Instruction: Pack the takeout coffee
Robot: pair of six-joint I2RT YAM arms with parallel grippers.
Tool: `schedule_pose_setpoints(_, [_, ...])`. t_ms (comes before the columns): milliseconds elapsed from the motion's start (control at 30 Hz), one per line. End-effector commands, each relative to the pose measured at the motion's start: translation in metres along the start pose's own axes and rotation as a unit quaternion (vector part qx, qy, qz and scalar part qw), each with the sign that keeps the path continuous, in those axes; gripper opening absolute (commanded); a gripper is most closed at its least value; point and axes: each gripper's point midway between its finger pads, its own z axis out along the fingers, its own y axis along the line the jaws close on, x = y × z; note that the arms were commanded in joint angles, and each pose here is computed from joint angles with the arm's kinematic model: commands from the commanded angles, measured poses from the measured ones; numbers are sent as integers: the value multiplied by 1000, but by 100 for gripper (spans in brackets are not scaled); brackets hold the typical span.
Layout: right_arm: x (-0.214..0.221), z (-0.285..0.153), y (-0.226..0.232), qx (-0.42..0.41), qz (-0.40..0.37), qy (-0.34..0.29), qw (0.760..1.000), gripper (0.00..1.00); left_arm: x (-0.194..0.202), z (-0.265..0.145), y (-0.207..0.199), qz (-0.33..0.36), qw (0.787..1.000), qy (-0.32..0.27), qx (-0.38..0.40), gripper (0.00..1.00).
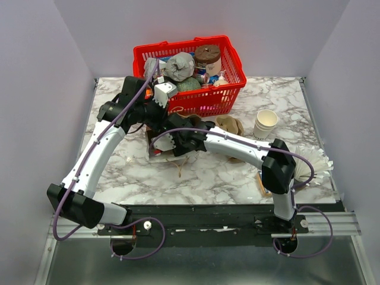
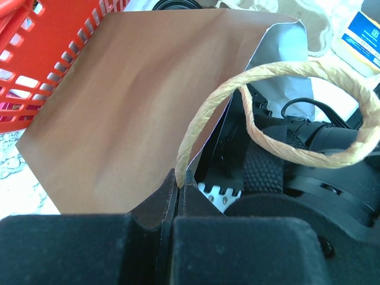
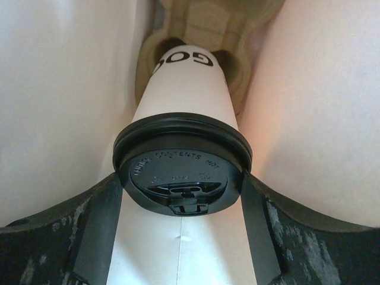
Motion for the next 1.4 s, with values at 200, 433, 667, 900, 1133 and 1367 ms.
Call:
schedule_pose_setpoints(200, [11, 24, 21, -30, 6, 59, 998, 1, -9, 1, -38, -29, 996, -9, 80, 0])
schedule_pose_setpoints(433, [-4, 26, 18, -26, 7, 22, 999, 1, -8, 2, -41, -38, 995, -14, 89, 0])
schedule_pose_setpoints(667, [-25, 17, 13, -15, 1, -29, 999, 1, -10, 5, -42, -37, 995, -17, 91, 0])
schedule_pose_setpoints(900, [-35, 7, 18, -23, -5, -66, 998, 0, -6, 7, -40, -39, 995, -16, 89, 0])
schedule_pose_setpoints(1133, [-49, -2, 16, -24, -2, -110, 994, 1, -4, 9, -40, -40, 995, -15, 89, 0])
schedule_pose_setpoints(1367, [-62, -9, 20, -30, -5, -150, 988, 1, -5, 11, -42, -40, 995, -14, 92, 0])
